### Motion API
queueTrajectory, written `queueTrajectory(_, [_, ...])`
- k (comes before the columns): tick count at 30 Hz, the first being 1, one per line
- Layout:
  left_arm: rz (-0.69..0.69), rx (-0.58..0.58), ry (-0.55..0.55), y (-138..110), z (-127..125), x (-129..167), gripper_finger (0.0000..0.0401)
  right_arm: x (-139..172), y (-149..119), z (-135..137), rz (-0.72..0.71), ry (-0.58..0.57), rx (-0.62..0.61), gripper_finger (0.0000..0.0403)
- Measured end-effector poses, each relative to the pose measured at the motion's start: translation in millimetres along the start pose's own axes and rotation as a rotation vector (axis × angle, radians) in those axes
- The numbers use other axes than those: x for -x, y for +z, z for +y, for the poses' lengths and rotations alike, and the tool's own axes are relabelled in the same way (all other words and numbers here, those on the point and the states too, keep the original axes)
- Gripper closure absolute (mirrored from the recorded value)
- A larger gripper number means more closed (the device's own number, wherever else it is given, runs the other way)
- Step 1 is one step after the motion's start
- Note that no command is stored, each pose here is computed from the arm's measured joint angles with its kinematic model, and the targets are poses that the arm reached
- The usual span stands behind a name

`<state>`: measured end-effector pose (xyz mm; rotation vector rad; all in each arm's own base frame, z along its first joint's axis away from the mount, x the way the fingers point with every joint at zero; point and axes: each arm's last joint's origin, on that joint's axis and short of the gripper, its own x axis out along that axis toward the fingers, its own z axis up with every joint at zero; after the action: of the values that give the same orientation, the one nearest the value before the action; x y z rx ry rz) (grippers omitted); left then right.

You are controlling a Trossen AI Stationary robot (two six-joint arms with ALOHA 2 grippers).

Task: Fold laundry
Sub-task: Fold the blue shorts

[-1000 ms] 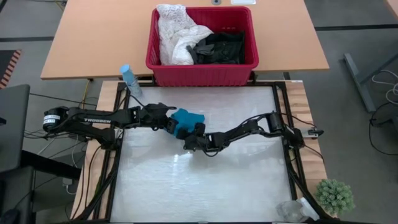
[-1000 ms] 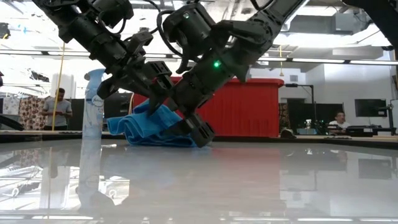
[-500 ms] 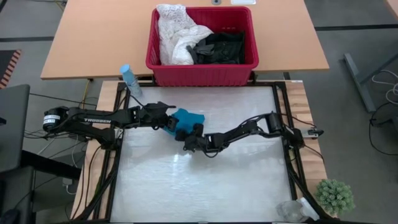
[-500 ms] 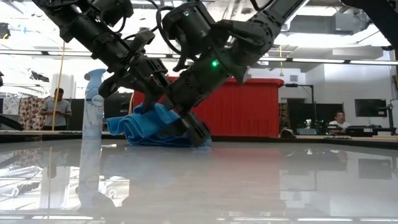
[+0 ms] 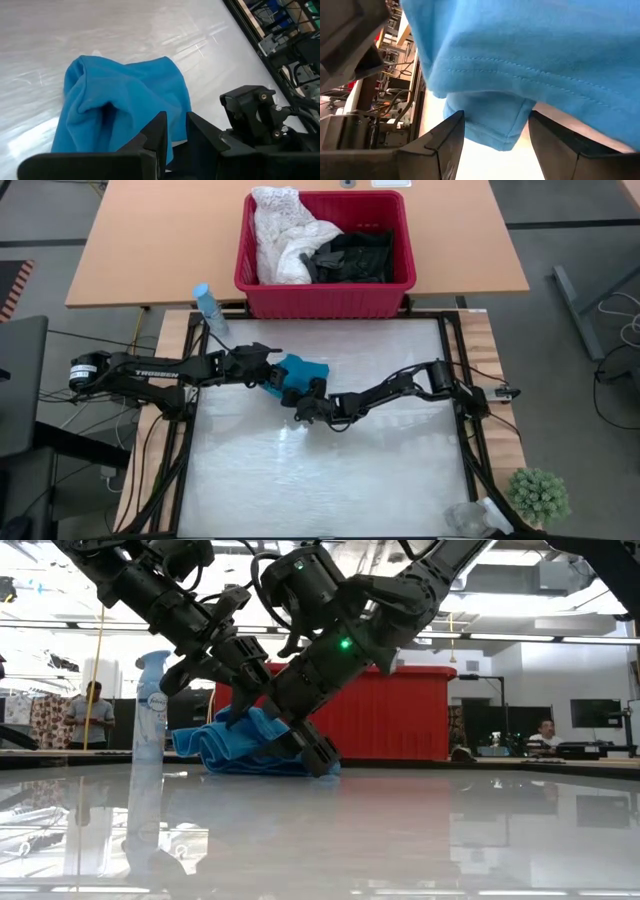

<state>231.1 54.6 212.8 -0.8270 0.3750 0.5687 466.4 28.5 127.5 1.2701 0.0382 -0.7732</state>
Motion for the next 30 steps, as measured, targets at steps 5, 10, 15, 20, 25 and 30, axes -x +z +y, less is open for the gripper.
queueTrajectory(5, [-0.001, 0.013, 0.001, 0.1, 0.0, 0.0, 0.0343, -0.2, -0.5, 0.2, 0.027, 0.003, 0.013, 0.0167])
queueTrajectory(10, [-0.012, 0.036, 0.015, -0.3, 0.7, -2.1, 0.0343, 1.5, -3.3, 0.2, 0.042, 0.004, 0.017, 0.0168])
queueTrajectory(15, [0.064, 0.006, 0.039, -7.1, 5.0, -8.6, 0.0343, 2.7, -6.4, 0.3, 0.093, 0.008, 0.031, 0.0168])
queueTrajectory(20, [0.064, -0.016, 0.173, -11.5, 14.3, -7.5, 0.0348, 3.8, -8.1, 0.4, 0.096, 0.010, 0.044, 0.0168])
queueTrajectory(25, [0.067, -0.031, 0.176, -9.6, 16.0, -6.2, 0.0355, 3.8, -8.1, 0.3, 0.096, 0.009, 0.047, 0.0168])
queueTrajectory(30, [0.046, -0.038, 0.170, -7.0, 14.8, -2.0, 0.0356, 3.5, -7.7, 0.1, 0.095, 0.007, 0.049, 0.0168])
